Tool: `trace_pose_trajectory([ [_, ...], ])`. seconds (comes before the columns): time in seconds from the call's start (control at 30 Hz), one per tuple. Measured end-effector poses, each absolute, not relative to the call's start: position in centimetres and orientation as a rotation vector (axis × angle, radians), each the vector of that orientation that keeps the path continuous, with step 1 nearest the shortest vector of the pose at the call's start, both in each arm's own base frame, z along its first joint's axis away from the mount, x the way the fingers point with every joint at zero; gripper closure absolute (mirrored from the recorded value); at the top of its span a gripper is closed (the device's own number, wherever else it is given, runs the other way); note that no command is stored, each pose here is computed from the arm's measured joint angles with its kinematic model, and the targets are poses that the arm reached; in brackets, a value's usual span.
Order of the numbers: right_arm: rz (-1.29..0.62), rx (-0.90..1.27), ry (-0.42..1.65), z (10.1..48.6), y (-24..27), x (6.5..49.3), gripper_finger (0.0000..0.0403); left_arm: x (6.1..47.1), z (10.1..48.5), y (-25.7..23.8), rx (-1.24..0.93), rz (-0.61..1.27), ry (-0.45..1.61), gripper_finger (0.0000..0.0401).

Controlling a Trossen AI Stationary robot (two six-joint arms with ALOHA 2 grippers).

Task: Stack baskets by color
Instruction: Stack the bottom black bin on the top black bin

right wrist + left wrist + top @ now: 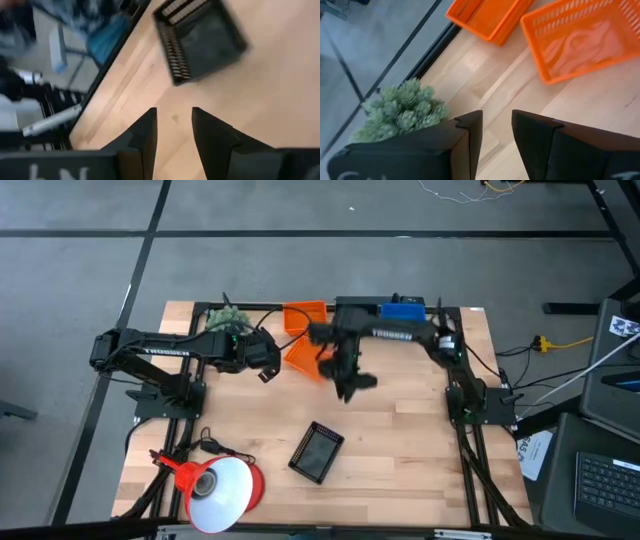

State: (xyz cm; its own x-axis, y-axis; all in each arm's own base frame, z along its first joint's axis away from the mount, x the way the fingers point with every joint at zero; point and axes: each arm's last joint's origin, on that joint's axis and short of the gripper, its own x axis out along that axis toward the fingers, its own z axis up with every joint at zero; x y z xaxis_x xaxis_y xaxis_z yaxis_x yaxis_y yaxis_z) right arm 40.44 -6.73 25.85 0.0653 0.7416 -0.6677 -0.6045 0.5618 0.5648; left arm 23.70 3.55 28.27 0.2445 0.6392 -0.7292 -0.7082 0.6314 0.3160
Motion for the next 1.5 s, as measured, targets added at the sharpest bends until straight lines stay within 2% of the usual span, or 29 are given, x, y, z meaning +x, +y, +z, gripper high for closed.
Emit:
trace_pose_trajectory([
  [0.13,1.119,0.111,1.128,25.9,-2.1,40.9,0.0283,23.2,28.1,3.5,-0.038,0.924,1.011,0.0303],
  [0.23,1.125,0.090,1.154,25.8,0.5,41.3,0.0283,22.7,28.2,3.5,-0.008,0.932,1.040,0.0303],
  [0.47,0.889,-0.055,1.327,23.4,4.9,42.2,0.0283,20.1,29.3,1.4,-0.005,0.915,1.030,0.0303],
  [0.7,0.598,-0.220,1.354,21.3,7.2,43.0,0.0283,15.6,28.4,-1.1,-0.080,0.834,0.823,0.0303],
  [0.97,0.610,-0.312,1.299,22.2,12.4,42.4,0.0283,14.0,26.9,-2.3,-0.115,0.700,0.746,0.0303],
  [1.2,0.531,-0.430,1.251,21.2,15.6,41.9,0.0283,13.9,26.2,-2.3,-0.094,0.700,0.768,0.0303],
  [1.5,0.507,-0.399,1.239,21.1,17.5,41.4,0.0283,13.9,26.0,-2.3,-0.090,0.701,0.773,0.0303],
])
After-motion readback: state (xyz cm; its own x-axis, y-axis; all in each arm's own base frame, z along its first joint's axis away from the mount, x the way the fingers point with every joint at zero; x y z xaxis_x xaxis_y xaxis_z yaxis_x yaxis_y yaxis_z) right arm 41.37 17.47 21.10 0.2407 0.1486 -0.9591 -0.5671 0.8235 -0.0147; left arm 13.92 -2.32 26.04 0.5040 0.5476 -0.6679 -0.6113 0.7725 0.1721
